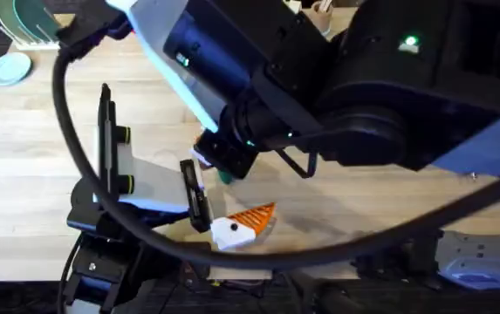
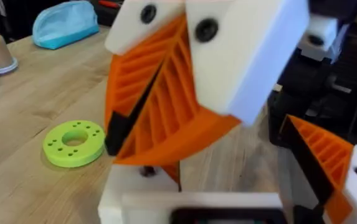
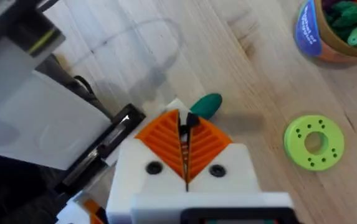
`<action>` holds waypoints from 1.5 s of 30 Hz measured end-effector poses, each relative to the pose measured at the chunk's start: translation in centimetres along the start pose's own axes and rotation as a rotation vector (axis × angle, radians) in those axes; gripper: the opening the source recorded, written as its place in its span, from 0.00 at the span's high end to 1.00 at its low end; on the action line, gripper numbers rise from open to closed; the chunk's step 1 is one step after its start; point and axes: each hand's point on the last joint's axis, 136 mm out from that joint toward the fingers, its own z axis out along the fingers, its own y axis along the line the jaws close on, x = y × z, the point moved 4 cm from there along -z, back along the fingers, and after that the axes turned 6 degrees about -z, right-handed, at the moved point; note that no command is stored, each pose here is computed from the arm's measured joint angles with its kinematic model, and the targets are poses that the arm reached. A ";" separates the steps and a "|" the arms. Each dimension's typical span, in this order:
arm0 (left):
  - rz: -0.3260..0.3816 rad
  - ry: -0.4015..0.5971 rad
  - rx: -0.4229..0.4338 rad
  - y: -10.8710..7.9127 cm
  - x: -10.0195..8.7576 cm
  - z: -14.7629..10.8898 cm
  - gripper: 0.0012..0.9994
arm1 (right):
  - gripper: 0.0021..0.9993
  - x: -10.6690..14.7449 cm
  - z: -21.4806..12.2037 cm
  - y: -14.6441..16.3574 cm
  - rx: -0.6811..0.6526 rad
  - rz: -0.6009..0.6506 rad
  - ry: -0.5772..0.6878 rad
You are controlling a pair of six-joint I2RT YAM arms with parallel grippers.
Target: Pick up the gripper from the table and insert it into the empty holder that is missing its gripper. Then pick up a screw, insert it into the mounting hole, and use the screwdriver to tighten it. Finally, clean up the table by picking up the vegetable and placing it into the bucket.
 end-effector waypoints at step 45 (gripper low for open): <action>0.004 0.000 -0.001 0.0 0.0 0.0 0.01 | 0.15 0.8 -5.7 -1.0 0.018 0.034 -0.054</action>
